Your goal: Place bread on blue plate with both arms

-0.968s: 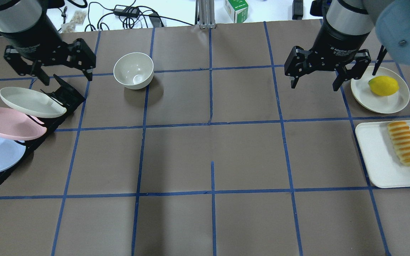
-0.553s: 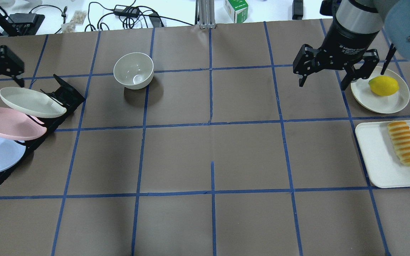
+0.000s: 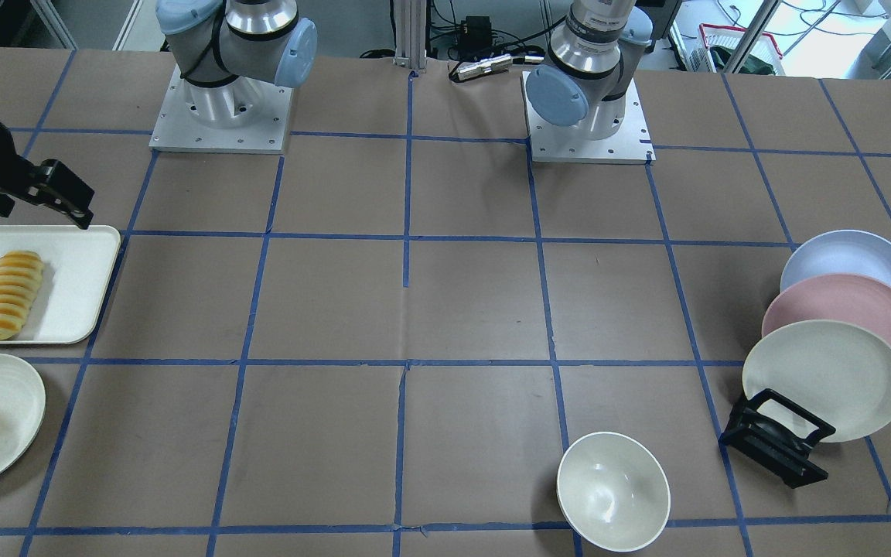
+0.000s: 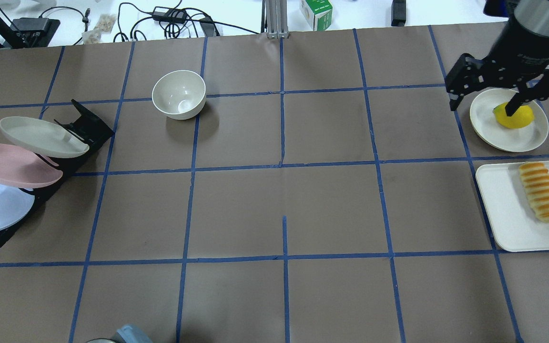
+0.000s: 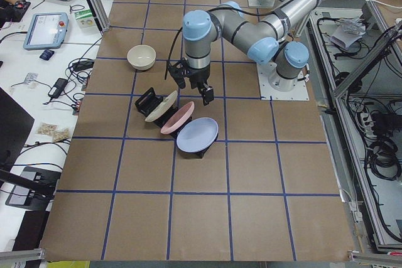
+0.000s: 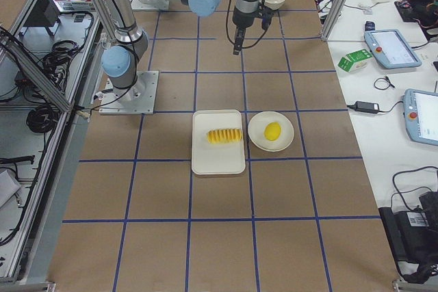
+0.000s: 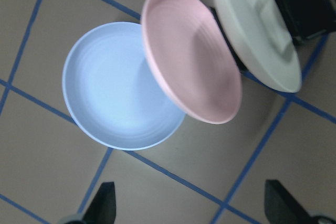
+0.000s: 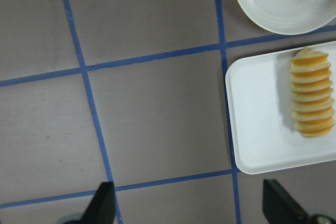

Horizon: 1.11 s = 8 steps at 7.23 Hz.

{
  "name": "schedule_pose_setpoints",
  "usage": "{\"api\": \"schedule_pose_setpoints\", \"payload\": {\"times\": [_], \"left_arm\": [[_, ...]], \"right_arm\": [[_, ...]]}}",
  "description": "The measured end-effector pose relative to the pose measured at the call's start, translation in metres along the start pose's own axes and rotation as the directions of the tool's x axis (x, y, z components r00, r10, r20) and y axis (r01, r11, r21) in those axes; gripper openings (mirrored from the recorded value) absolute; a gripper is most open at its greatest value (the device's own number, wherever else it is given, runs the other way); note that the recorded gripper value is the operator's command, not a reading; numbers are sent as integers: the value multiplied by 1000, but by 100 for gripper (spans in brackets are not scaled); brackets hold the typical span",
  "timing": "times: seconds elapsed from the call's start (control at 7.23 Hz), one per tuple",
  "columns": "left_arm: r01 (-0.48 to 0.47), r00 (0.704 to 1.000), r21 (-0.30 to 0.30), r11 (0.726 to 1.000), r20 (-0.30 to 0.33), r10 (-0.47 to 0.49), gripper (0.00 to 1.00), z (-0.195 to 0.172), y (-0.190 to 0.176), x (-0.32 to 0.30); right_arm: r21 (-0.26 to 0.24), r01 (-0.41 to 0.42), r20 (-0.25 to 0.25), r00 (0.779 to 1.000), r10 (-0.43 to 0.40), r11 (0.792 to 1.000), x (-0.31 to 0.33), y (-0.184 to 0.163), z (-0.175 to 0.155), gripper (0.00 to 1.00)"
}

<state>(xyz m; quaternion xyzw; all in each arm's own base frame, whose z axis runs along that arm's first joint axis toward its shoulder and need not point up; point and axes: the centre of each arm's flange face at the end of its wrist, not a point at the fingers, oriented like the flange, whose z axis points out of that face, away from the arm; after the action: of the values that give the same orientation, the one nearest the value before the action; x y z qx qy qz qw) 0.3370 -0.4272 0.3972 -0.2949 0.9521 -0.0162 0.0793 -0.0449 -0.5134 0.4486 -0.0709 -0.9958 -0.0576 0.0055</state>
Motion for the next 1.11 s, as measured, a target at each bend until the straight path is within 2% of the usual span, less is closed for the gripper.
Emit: {"api": "schedule_pose_setpoints", "payload": {"times": [0.28,0.41,0.69,0.97,1.11], "left_arm": [[59,998,-27,998,-2,-59,97,60,-3,-40],[59,998,-45,997,1,-59,87,75,-4,-46],[55,998,-90,994,29,-53,90,99,-6,-51],[52,998,-101,994,34,-49,74,122,-14,-51],[50,998,-102,994,33,-47,57,128,-16,-51]], "right_arm": [[13,25,-13,1000,-25,1000,56,-11,24,100],[10,21,-11,1000,-21,1000,79,-15,41,100],[-9,3,6,1000,-3,1000,119,-17,75,100],[31,37,-20,999,-36,999,151,-37,119,100],[20,23,-20,1000,-23,1000,172,-41,143,100]]}}
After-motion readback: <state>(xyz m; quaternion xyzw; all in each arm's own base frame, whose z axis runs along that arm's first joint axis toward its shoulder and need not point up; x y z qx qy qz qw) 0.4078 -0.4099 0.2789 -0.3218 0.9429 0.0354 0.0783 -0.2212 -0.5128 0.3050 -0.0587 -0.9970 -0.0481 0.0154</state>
